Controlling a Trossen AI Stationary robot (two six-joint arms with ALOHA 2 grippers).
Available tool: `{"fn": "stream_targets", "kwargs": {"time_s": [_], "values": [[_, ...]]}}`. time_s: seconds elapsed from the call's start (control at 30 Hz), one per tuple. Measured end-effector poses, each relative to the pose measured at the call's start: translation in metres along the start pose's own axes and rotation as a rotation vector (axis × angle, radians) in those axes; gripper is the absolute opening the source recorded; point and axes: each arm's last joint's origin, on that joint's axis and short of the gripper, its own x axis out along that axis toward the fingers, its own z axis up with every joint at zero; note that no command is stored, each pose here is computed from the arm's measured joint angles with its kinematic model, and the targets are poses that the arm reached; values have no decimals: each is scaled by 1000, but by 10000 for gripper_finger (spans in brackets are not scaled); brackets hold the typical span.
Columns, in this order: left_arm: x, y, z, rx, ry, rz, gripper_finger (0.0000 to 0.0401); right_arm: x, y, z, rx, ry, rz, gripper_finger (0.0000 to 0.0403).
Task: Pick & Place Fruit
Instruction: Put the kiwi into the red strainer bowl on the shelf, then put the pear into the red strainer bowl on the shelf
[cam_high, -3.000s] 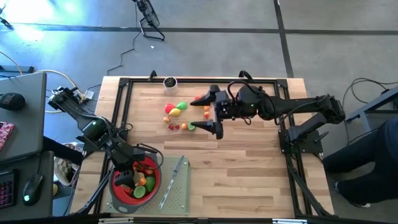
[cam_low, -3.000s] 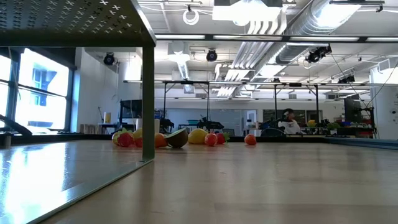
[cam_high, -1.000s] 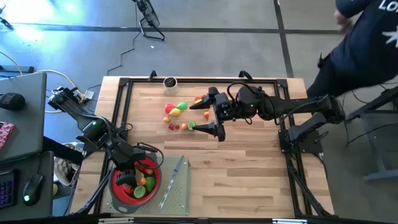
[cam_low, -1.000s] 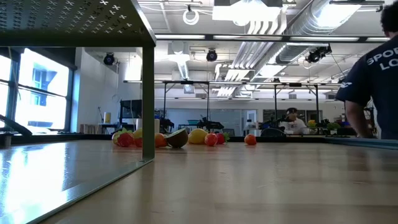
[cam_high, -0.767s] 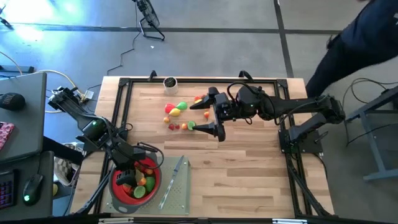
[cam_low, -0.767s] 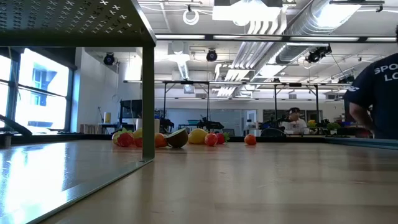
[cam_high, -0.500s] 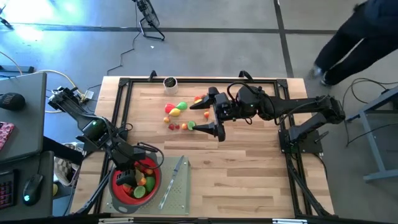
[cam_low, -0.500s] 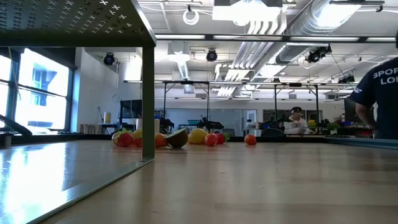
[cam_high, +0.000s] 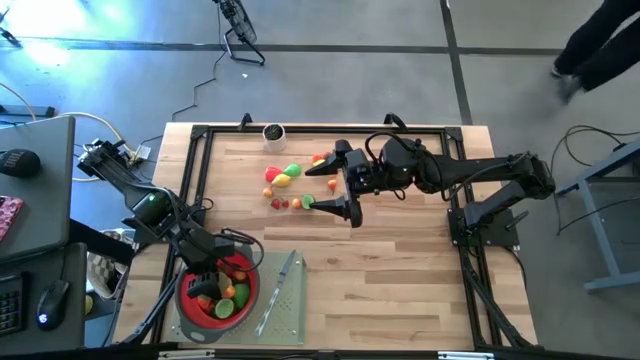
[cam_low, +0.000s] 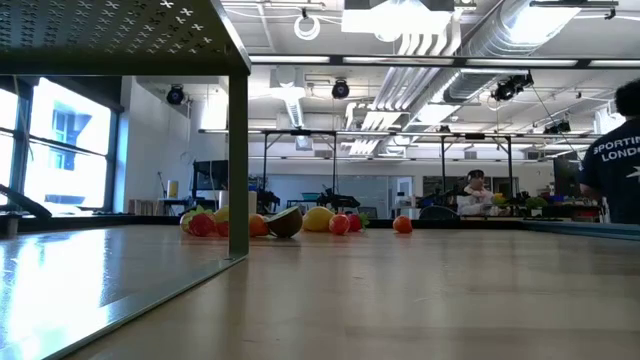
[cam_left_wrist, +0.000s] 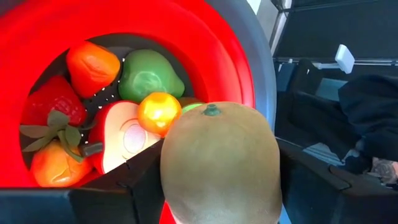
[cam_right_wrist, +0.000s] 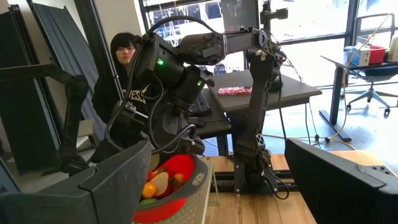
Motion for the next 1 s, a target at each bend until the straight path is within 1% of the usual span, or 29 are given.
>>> {"fn": "stream_targets", "kwargs": {"time_s": [0.23, 0.33, 1.0], "values": [[2, 0, 1, -3, 4, 11, 304, 0, 0, 0, 0, 0, 0, 362], [2, 1, 0, -5, 5, 14, 318, 0, 0, 0, 0, 0, 0, 362], [2, 0, 1, -9, 2, 13, 321, 0, 0, 0, 0, 0, 0, 362]]}}
